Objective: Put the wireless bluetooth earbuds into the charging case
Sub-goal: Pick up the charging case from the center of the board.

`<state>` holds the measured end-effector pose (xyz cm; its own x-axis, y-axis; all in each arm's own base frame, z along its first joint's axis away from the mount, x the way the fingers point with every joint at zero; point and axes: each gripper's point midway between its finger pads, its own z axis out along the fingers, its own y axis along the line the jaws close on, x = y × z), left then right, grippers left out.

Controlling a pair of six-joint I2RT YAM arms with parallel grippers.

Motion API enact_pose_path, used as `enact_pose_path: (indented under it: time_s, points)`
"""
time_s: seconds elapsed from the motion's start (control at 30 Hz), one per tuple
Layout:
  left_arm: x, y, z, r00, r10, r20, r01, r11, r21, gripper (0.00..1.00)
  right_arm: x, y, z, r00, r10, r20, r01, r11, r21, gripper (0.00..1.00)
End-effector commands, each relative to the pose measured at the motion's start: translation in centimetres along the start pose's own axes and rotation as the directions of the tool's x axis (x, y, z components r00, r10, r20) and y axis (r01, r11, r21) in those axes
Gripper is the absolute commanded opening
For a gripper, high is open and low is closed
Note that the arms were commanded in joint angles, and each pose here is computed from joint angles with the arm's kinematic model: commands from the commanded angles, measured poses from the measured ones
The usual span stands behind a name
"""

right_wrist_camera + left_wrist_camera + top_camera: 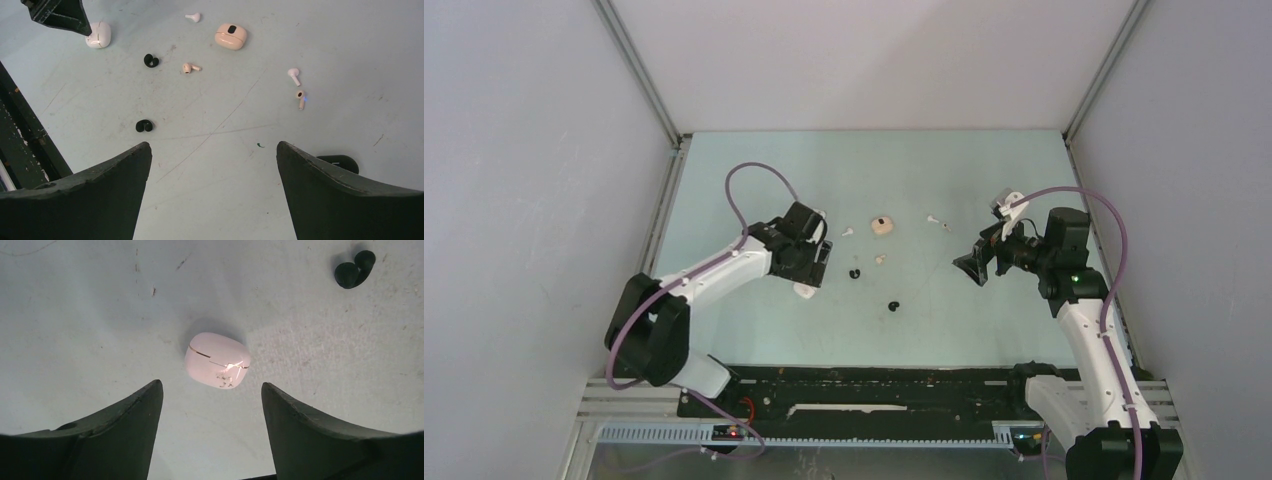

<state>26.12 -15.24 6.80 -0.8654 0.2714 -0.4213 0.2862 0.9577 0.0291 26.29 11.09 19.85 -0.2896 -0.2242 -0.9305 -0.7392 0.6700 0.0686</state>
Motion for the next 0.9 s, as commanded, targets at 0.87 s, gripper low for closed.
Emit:
enact_pose_path:
  time_s: [0.87]
  points:
    - [0.7,-0.3,4.1,0.991,0.079,-0.106,-0.078,0.997,0.015,0.65,-1.6,0.4,-0.8,0.999,-0.016,0.05,0.017,1.0,-0.018,0.97]
